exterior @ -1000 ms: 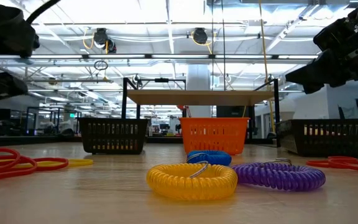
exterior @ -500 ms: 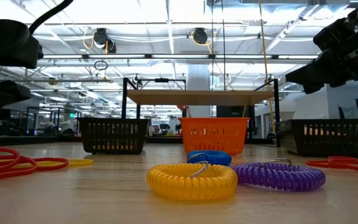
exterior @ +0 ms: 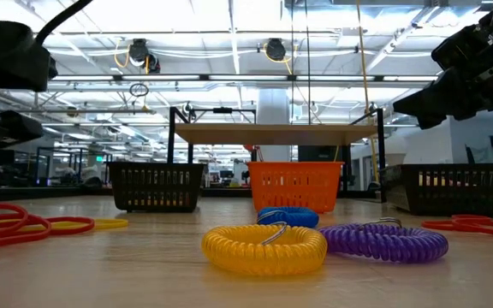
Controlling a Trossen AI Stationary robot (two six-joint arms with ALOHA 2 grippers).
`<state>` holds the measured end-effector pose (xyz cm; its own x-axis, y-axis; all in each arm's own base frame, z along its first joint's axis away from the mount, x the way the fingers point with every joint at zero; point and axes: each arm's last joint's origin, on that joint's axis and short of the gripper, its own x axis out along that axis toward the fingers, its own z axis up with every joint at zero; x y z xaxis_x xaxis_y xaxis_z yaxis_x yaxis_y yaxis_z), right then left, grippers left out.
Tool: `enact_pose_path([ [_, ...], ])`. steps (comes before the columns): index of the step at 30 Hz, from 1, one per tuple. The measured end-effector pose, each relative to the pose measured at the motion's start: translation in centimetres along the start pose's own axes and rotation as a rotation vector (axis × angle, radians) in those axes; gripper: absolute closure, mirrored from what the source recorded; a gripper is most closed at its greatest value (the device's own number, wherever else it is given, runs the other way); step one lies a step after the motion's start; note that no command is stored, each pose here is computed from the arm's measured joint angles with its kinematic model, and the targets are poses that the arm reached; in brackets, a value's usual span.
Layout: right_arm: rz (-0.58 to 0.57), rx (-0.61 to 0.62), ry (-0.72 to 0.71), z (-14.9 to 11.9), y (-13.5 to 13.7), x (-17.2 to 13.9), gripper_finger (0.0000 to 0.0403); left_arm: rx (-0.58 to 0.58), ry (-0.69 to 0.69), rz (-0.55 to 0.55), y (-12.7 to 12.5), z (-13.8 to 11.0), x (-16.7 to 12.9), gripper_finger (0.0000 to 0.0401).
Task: Pick & Place Office Desk Supplies
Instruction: Put the red rubber band into the left black bin
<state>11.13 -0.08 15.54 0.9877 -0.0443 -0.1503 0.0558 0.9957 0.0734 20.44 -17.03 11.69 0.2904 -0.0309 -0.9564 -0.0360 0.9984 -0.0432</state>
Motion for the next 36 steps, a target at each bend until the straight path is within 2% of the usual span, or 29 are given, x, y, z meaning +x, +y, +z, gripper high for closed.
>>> enact_pose_path([
  [4, 0.0, -0.002, 0.0, 0.0, 0.0, 0.0, 0.0399, 0.139, -0.045, -0.011, -0.9, 0.7, -2.1, 0.0397],
  [6, 0.0, -0.004, 0.0, 0.0, 0.0, 0.0, 0.0399, 0.184, -0.111, 0.009, -1.2, 1.3, -4.2, 0.0398],
  [8, 0.0, -0.004, 0.0, 0.0, 0.0, 0.0, 0.0399, 0.204, -0.214, -0.005, -1.6, 2.1, -7.0, 0.0399],
  [12, 0.002, -0.007, 0.0, 0.0, 0.0, 0.0, 0.0399, 0.235, -0.354, 0.021, -1.1, 2.1, -11.5, 0.04],
  [15, 0.002, -0.008, 0.001, 0.0, 0.0, 0.0, 0.0399, 0.253, -0.5, 0.001, -0.8, 2.4, -14.9, 0.04],
  [20, 0.003, -0.008, 0.006, -0.1, 0.0, 0.0, 0.0399, 0.244, -0.686, 0.051, 0.4, 2.2, -19.2, 0.04],
  [23, 0.002, -0.008, 0.009, -0.1, 0.0, 0.1, 0.0399, 0.229, -0.713, 0.101, 1.2, 1.9, -19.8, 0.04],
  [26, 0.002, -0.014, 0.013, -0.1, 0.0, 0.1, 0.0399, 0.214, -0.674, 0.132, 1.5, 1.5, -18.8, 0.04],
  [29, 0.002, -0.016, 0.011, -0.1, 0.0, 0.1, 0.0399, 0.267, -0.662, 0.155, 1.3, 1.1, -17.4, 0.04],
  [32, 0.002, -0.016, 0.011, -0.1, 0.0, 0.1, 0.0399, 0.338, -0.739, 0.142, 1.3, 0.3, -17.3, 0.04],
  [34, 0.003, -0.016, 0.011, -0.1, 0.0, 0.1, 0.0399, 0.314, -0.834, 0.117, 1.9, 0.0, -18.6, 0.04],
  [36, 0.003, -0.016, 0.008, -0.1, 0.0, 0.1, 0.0399, 0.302, -0.881, 0.141, 3.1, -0.6, -19.3, 0.0401],
])
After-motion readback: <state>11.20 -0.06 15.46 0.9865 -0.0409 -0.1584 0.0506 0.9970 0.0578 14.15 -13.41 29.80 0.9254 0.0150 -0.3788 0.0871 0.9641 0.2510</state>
